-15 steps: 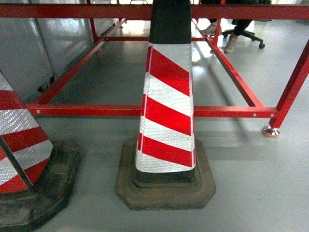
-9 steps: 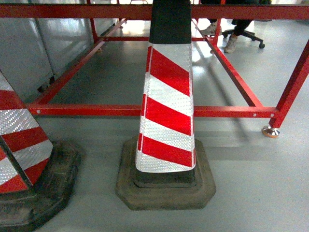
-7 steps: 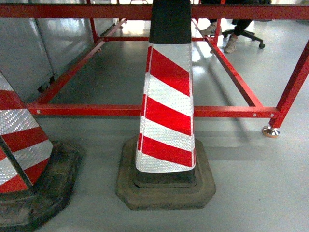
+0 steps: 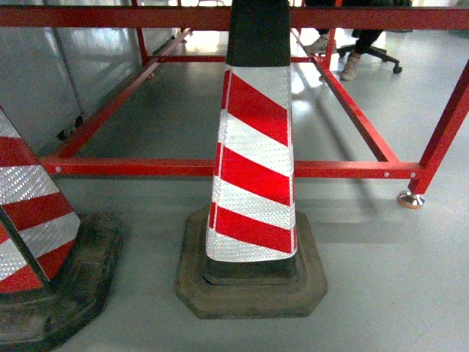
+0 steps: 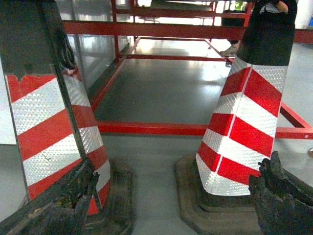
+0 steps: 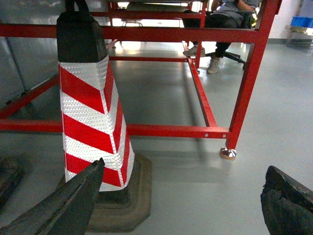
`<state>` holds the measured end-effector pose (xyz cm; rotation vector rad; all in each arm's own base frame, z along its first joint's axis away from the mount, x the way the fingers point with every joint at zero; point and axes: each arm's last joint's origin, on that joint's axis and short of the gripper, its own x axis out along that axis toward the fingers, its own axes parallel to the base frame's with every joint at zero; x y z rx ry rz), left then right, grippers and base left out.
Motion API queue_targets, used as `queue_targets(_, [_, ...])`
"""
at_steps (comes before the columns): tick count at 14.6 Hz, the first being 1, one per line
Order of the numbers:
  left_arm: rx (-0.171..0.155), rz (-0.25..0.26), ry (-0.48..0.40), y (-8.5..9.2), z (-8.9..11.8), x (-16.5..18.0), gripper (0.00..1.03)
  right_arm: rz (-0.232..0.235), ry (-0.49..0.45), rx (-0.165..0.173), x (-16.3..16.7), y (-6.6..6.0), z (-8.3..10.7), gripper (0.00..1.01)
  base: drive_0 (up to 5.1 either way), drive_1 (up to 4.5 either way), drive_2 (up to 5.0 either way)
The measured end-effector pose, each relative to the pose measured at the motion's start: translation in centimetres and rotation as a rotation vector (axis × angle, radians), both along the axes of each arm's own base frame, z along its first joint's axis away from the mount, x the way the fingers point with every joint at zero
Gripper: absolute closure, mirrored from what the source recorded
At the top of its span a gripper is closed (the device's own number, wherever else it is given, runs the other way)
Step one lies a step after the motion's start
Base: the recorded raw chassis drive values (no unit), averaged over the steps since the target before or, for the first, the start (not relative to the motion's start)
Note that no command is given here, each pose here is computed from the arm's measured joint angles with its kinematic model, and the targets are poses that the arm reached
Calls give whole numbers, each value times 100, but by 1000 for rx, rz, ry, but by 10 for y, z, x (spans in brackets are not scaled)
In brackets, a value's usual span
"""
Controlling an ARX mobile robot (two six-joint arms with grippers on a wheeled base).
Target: Sort blue parts and orange caps into right shelf containers
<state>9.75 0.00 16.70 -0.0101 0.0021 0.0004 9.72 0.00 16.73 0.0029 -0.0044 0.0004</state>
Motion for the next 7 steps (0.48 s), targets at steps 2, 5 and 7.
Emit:
queue_targets(2, [0, 0, 0, 0, 0, 0, 5, 0, 0, 0, 0, 0, 0, 3, 0, 0, 0])
queue_targets(5, [0, 0, 2, 0, 0, 0, 5, 0, 3, 0, 0, 0, 0, 3, 0, 0, 0])
queue_targets(7, [0, 1, 1, 0, 0, 0, 5, 0, 1, 0, 0, 0, 0, 3, 0, 0, 0])
